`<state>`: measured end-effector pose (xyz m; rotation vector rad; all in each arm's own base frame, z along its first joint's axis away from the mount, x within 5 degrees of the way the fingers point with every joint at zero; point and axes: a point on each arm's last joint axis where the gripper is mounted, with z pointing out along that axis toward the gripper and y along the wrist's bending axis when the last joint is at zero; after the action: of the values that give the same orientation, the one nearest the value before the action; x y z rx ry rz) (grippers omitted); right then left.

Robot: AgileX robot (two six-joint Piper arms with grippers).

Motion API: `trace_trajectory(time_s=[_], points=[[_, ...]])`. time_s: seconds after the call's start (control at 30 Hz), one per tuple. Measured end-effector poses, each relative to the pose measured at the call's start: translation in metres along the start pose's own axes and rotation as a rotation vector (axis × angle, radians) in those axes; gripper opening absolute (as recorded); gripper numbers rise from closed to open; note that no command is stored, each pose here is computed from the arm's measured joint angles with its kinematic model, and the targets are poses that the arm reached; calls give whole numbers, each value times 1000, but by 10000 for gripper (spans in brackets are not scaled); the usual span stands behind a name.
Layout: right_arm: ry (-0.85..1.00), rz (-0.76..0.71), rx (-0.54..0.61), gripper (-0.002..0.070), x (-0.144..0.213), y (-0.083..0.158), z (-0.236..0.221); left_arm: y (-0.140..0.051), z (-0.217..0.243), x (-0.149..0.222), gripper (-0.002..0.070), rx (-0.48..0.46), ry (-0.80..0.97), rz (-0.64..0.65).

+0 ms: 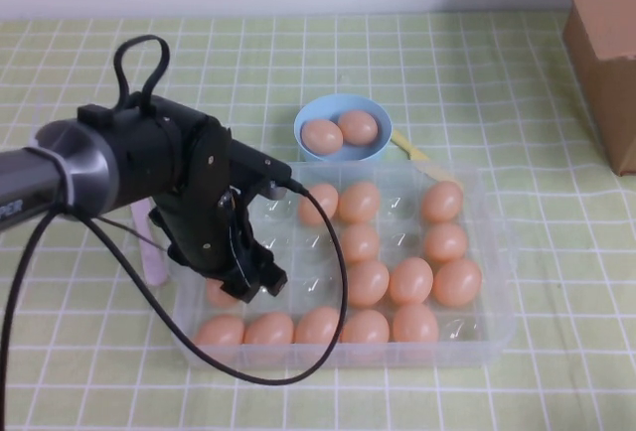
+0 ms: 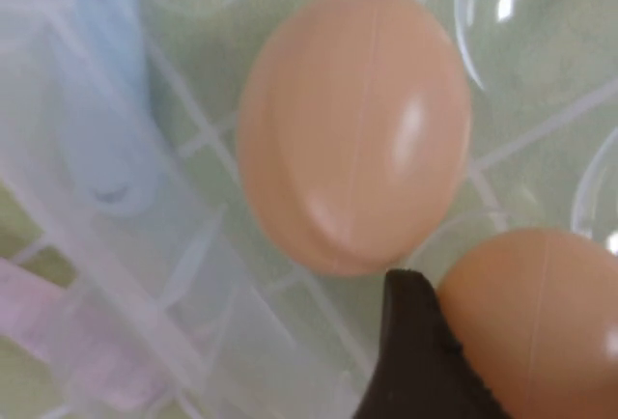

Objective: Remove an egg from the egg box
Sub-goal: Pick up the egg from the plastic box, then place the egg in the bowl

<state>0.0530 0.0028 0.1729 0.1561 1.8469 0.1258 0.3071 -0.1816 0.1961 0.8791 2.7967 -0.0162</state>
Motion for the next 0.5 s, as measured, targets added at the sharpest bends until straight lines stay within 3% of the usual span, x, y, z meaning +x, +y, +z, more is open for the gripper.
trace_trajectory(time_s=[0.17,0.33,0.5], points=[[0,0,0,-17,0,0,0,-10,-44,-8,353,-4,-140,31],[0,0,0,-17,0,0,0,-13,-95,-34,353,-21,-463,51],[0,0,0,-17,0,0,0,-12,-98,-59,353,-73,-774,89]])
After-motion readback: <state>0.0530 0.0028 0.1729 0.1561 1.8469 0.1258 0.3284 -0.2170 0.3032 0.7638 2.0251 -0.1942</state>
